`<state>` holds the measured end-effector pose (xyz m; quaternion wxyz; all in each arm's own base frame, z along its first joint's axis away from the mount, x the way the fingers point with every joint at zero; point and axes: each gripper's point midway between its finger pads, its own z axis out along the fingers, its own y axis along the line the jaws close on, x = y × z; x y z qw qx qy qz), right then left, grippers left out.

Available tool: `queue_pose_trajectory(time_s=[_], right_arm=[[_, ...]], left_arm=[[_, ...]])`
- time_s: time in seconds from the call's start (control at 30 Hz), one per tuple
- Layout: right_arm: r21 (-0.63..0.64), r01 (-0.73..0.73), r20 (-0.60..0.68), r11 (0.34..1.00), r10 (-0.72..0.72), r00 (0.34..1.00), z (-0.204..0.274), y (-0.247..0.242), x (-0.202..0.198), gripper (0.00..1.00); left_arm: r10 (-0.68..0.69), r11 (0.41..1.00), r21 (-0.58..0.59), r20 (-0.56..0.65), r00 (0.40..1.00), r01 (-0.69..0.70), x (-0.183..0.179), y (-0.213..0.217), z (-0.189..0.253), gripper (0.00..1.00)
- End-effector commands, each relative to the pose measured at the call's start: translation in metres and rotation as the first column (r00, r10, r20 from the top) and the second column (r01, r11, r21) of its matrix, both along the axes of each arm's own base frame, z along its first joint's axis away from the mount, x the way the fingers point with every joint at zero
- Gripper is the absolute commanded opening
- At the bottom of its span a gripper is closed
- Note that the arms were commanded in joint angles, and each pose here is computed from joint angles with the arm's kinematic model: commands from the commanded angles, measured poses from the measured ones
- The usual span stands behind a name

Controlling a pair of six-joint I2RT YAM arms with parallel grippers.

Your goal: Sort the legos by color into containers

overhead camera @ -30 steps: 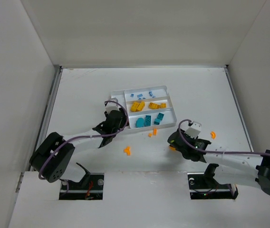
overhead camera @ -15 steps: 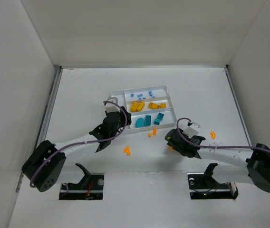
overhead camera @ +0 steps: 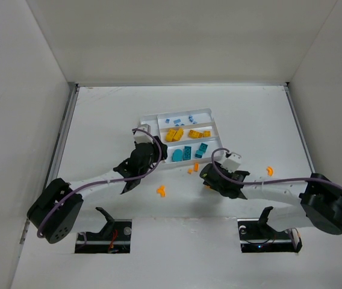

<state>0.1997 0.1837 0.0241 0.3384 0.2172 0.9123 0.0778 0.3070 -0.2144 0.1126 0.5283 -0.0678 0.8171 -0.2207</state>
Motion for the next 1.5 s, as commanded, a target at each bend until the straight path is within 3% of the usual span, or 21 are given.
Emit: queue_pose_trajectory(time_s=[0.0, 0.17, 0.33, 0.47, 0.87, 0.97, 1.0, 1.1, 1.17, 1.33, 1.47], right_arm=[[-0.072, -0.106, -0.139, 0.992, 0.095, 0.986, -0.021, 0.005, -0.029, 0.58], [-0.180, -0.166, -0.204, 0.970, 0.128, 0.971, -0.031, 0.010, -0.044, 0.59], [-0.223, -0.181, -0.220, 0.958, 0.131, 0.967, -0.036, 0.016, -0.039, 0.35], [-0.226, -0.181, -0.190, 0.957, 0.138, 0.972, -0.030, 0.019, -0.033, 0.28], [-0.184, -0.189, -0.031, 0.964, 0.187, 0.982, 0.024, 0.028, -0.020, 0.27], [-0.204, -0.219, -0.028, 0.954, 0.218, 0.976, 0.024, 0.029, -0.016, 0.31], [-0.224, -0.219, -0.037, 0.950, 0.216, 0.976, 0.021, 0.025, -0.015, 0.36], [-0.259, -0.218, -0.039, 0.941, 0.216, 0.976, 0.016, 0.020, -0.007, 0.66], [-0.265, -0.253, -0.027, 0.931, 0.255, 0.967, 0.016, 0.028, -0.002, 0.75], [-0.270, -0.332, -0.010, 0.904, 0.342, 0.940, 0.019, 0.044, 0.006, 0.83], [-0.262, -0.388, -0.007, 0.884, 0.400, 0.916, 0.014, 0.055, 0.011, 0.82]], left_arm=[[-0.005, 0.999, -0.047, 0.048, 0.999, 0.008, 0.000, -0.006, 0.016, 0.46], [0.006, 0.998, -0.057, 0.056, 0.998, -0.003, 0.001, -0.001, 0.020, 0.46], [0.023, 0.998, -0.066, 0.068, 0.997, -0.019, 0.000, 0.007, 0.024, 0.46], [0.037, 0.997, -0.076, 0.061, 0.997, -0.032, 0.002, 0.012, 0.023, 0.46], [0.051, 0.995, -0.088, 0.058, 0.997, -0.046, 0.003, 0.016, 0.022, 0.46], [0.064, 0.994, -0.095, 0.050, 0.997, -0.059, 0.004, 0.020, 0.021, 0.46], [0.063, 0.993, -0.099, 0.050, 0.997, -0.058, 0.004, 0.021, 0.021, 0.46], [0.065, 0.993, -0.102, 0.053, 0.996, -0.059, 0.004, 0.021, 0.021, 0.46], [0.066, 0.994, -0.095, 0.044, 0.997, -0.062, 0.005, 0.022, 0.018, 0.46], [0.059, 0.993, -0.103, 0.049, 0.997, -0.054, 0.005, 0.021, 0.020, 0.46], [0.067, 0.993, -0.101, 0.043, 0.997, -0.063, 0.006, 0.024, 0.019, 0.46]])
